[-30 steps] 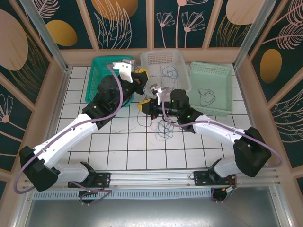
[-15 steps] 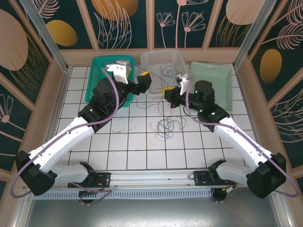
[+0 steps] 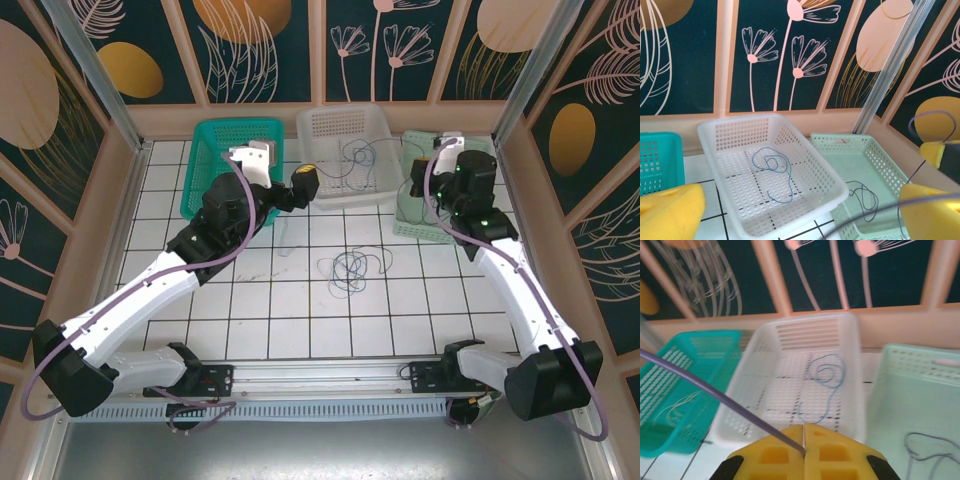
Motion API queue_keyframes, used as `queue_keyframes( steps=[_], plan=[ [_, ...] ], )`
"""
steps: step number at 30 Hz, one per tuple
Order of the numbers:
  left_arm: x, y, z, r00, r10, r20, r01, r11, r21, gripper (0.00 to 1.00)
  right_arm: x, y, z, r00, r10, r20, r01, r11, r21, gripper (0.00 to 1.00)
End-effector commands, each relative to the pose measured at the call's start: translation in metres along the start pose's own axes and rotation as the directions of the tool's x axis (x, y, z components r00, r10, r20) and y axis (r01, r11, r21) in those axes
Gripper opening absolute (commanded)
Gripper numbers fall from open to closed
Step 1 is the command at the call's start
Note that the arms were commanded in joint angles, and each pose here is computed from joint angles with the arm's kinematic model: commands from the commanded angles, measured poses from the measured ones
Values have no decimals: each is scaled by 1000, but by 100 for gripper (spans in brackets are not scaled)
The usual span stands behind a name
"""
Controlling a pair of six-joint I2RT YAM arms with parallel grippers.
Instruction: Untangle the cables
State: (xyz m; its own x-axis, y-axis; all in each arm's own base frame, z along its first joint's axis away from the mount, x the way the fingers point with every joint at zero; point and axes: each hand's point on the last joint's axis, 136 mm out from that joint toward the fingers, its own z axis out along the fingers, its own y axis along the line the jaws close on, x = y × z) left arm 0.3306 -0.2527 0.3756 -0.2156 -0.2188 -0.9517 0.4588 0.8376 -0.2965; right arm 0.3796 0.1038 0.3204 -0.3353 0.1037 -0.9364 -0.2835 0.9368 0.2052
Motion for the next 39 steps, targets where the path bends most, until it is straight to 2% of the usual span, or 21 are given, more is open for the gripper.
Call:
queue_keyframes(
  steps=[1,6,10,14,21,27,30,34,36,39],
  plan=[
    [0,0,-4,1000,-2,2,2,1000,14,99,-49,-24,-19,988,-1,152,-14,995,98,0],
    [1,2,-6,1000,-4,6,4,1000,10,98,-66,-63,-33,969,45,241,-88,982,170,0],
    [0,3,-10,1000,-7,17,7,1000,8,99,-76,-70,-49,944,71,322,-127,979,159,0],
    [-3,3,-12,1000,-11,29,11,1000,11,99,-78,-67,-55,938,95,334,-144,982,123,0],
    [1,3,-11,1000,-11,20,11,1000,13,99,-79,-82,-60,929,105,354,-172,971,163,0],
    [12,3,-7,1000,-16,3,16,1000,24,99,-98,-62,-84,877,150,456,-195,979,54,0],
    [28,-5,2,999,4,-34,-1,997,75,98,-95,-49,-87,880,174,442,-187,982,-14,0],
    [69,-19,26,988,39,-151,-14,987,161,98,-94,-35,-91,885,228,407,-209,974,-90,0],
    [84,-33,37,977,97,-192,-48,968,247,99,-100,-27,-99,870,261,418,-222,965,-140,0],
    [102,-47,52,959,208,-192,-134,931,340,97,-108,-15,-107,862,292,413,-230,953,-195,0]
  ],
)
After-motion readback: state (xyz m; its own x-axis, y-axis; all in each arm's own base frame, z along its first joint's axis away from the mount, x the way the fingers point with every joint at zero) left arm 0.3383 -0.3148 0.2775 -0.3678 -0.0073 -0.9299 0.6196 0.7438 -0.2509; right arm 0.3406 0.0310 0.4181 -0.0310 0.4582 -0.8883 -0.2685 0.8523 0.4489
